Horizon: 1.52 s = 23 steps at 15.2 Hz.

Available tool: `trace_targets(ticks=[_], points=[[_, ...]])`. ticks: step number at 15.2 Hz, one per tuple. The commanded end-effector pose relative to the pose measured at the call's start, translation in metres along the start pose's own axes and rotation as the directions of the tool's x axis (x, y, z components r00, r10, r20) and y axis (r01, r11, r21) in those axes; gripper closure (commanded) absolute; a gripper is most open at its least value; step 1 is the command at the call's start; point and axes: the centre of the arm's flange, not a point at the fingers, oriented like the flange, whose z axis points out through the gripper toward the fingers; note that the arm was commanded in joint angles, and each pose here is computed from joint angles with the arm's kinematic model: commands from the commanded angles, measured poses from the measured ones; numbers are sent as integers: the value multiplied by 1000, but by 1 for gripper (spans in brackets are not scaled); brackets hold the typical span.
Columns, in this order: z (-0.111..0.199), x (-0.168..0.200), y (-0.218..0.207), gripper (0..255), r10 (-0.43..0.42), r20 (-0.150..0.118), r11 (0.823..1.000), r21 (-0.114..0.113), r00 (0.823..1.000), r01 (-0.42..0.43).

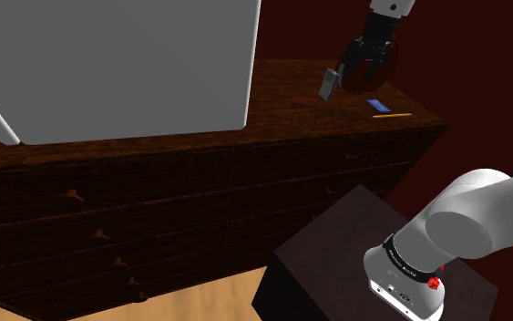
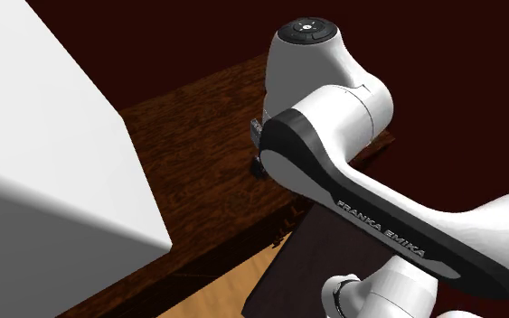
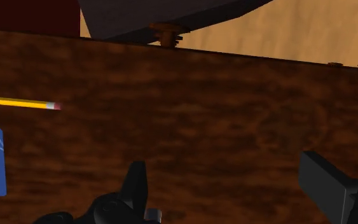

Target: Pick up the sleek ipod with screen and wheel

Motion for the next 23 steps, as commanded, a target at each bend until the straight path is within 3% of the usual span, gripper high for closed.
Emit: trace_targets(ticks=[1,9,19,20,23], points=[[4,26,8,0,-2,1,1000,-10,1000,2],[12,120,52,0,-9,8,999,-44,1000,9],[52,120,54,0,-9,8,999,-44,1000,9],[52,121,53,255,-9,8,999,-44,1000,9],[52,121,53,255,-9,8,999,-44,1000,9]])
